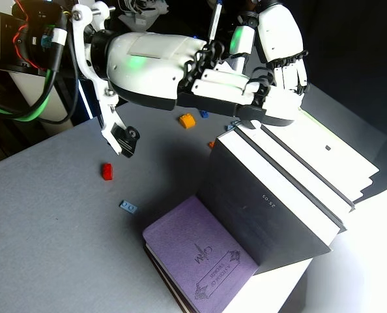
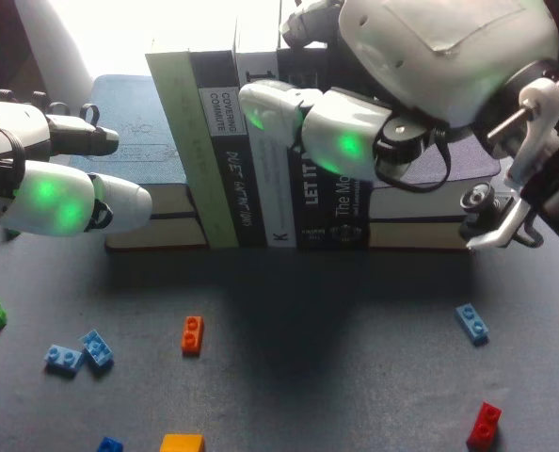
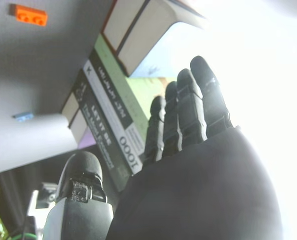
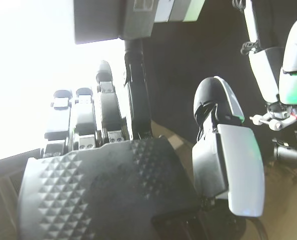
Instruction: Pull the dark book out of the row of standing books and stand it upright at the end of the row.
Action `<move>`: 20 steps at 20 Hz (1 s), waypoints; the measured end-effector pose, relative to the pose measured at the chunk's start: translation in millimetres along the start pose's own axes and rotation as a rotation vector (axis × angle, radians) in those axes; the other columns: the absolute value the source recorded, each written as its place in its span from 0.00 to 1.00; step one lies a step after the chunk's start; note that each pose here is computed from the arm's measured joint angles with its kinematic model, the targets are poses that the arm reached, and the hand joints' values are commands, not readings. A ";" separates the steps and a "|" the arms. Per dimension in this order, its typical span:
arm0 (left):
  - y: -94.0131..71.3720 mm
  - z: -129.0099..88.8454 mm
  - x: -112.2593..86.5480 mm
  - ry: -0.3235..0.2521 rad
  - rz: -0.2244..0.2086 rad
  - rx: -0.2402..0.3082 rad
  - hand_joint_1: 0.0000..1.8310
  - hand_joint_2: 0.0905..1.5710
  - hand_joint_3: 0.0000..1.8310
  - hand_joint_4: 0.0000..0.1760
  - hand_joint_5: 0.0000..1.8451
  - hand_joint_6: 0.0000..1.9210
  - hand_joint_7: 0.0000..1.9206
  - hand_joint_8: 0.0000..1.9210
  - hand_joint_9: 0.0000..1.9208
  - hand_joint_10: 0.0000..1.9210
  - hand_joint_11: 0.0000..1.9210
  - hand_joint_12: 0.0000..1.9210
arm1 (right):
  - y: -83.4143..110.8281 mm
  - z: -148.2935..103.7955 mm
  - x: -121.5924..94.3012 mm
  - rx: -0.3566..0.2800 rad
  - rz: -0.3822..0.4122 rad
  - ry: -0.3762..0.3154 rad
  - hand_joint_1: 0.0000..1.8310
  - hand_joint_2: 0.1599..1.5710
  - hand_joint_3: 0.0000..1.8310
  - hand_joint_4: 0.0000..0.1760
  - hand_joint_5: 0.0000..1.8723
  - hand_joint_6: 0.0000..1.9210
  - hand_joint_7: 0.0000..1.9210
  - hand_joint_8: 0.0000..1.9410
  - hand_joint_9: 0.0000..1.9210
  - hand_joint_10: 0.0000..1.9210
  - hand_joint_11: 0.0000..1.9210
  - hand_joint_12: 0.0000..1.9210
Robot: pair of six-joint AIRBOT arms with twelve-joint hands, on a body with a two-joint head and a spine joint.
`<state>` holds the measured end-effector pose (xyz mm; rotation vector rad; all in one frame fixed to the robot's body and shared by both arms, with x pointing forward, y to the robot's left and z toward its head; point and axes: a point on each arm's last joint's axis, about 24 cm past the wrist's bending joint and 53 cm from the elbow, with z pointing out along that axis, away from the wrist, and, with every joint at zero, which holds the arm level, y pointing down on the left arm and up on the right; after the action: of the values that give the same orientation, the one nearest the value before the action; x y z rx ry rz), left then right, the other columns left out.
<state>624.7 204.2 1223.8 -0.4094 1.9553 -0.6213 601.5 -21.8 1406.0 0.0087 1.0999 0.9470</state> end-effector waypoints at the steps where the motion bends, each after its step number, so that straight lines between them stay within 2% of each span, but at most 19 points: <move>1: 0.0 0.0 0.1 0.000 0.000 0.000 0.00 0.77 0.00 0.18 0.07 0.00 0.07 0.00 0.08 0.00 0.00 0.29 | 2.3 -1.6 0.5 -0.003 0.001 0.003 0.00 0.74 0.00 0.00 0.43 0.07 0.15 0.02 0.00 0.00 0.00 0.00; 4: -0.2 0.0 0.1 0.000 0.001 0.001 0.00 0.77 0.00 0.16 0.06 0.00 0.06 0.00 0.07 0.00 0.00 0.28 | 8.8 -10.3 4.1 -0.002 -0.012 0.020 0.00 0.74 0.00 0.00 0.43 0.07 0.14 0.01 0.00 0.00 0.00 0.00; 9: 0.1 0.0 0.0 0.000 0.001 0.000 0.00 0.76 0.00 0.18 0.06 0.00 0.06 0.00 0.07 0.00 0.00 0.29 | 12.1 -26.4 8.8 0.046 0.006 0.055 0.00 0.74 0.00 0.00 0.42 0.06 0.16 0.01 0.00 0.00 0.00 0.00; 11: -0.1 0.0 0.1 0.000 0.006 0.000 0.00 0.76 0.00 0.18 0.06 0.00 0.07 0.00 0.08 0.00 0.00 0.29 | 19.4 -35.9 13.3 0.057 0.005 0.080 0.00 0.74 0.00 0.00 0.42 0.06 0.15 0.01 0.00 0.00 0.00 0.00; 12: -0.1 0.0 0.1 0.000 0.006 0.000 0.00 0.77 0.00 0.14 0.07 0.00 0.07 0.00 0.08 0.00 0.00 0.29 | 21.6 -39.4 14.9 0.062 0.006 0.089 0.00 0.74 0.00 0.00 0.41 0.06 0.14 0.00 0.00 0.00 0.00 0.00; 15: 0.0 0.0 0.0 0.000 0.006 0.000 0.00 0.77 0.00 0.15 0.07 0.00 0.07 0.00 0.08 0.00 0.00 0.29 | 29.4 -51.4 20.6 0.083 0.034 0.122 0.00 0.75 0.00 0.00 0.41 0.06 0.13 0.00 0.00 0.00 0.00 0.00; 20: -0.1 0.0 0.1 0.000 0.006 0.000 0.00 0.77 0.00 0.16 0.08 0.00 0.08 0.00 0.09 0.00 0.00 0.32 | 57.9 -74.0 28.4 0.058 0.042 0.170 0.00 0.74 0.00 0.00 0.40 0.06 0.14 0.00 0.00 0.00 0.00 0.00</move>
<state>624.6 204.1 1223.8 -0.4029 1.9560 -0.6177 511.7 1.1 1373.7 -0.0019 1.2885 0.9662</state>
